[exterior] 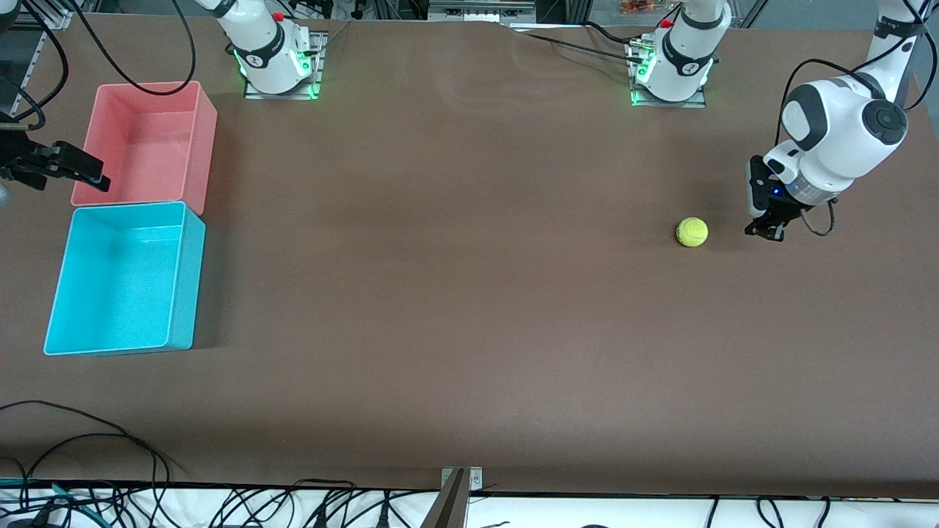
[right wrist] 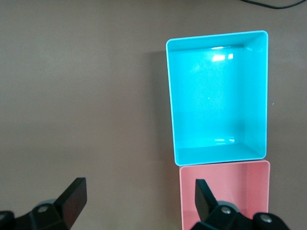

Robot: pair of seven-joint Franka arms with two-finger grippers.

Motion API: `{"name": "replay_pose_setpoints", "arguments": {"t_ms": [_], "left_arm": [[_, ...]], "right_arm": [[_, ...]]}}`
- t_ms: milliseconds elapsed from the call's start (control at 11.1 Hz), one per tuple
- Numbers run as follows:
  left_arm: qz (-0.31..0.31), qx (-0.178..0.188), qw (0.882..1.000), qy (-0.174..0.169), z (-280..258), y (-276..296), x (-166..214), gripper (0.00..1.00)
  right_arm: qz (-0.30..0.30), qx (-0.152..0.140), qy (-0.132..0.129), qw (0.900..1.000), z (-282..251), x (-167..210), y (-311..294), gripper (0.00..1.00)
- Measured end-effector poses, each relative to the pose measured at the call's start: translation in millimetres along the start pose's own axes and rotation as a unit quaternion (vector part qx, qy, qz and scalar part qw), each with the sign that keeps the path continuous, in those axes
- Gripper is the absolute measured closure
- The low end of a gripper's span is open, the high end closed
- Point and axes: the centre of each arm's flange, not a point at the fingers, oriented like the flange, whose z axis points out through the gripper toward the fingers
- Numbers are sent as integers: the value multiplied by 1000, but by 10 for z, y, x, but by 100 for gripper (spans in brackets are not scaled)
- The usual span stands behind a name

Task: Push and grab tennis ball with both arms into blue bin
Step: 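Lower the left gripper beside the yellow tennis ball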

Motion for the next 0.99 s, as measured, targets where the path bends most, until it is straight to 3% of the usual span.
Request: {"name": "replay_pose_setpoints", "arguments": {"t_ms": [541, 992], "left_arm": [[-20, 13, 1000, 1, 564, 113, -37, 99], [-44, 0, 999, 5, 728, 288, -148, 99]], "right_arm": [[17, 0, 0, 1000, -1, -8, 185, 0], [39, -1, -9, 999, 18, -54, 444, 0]]}}
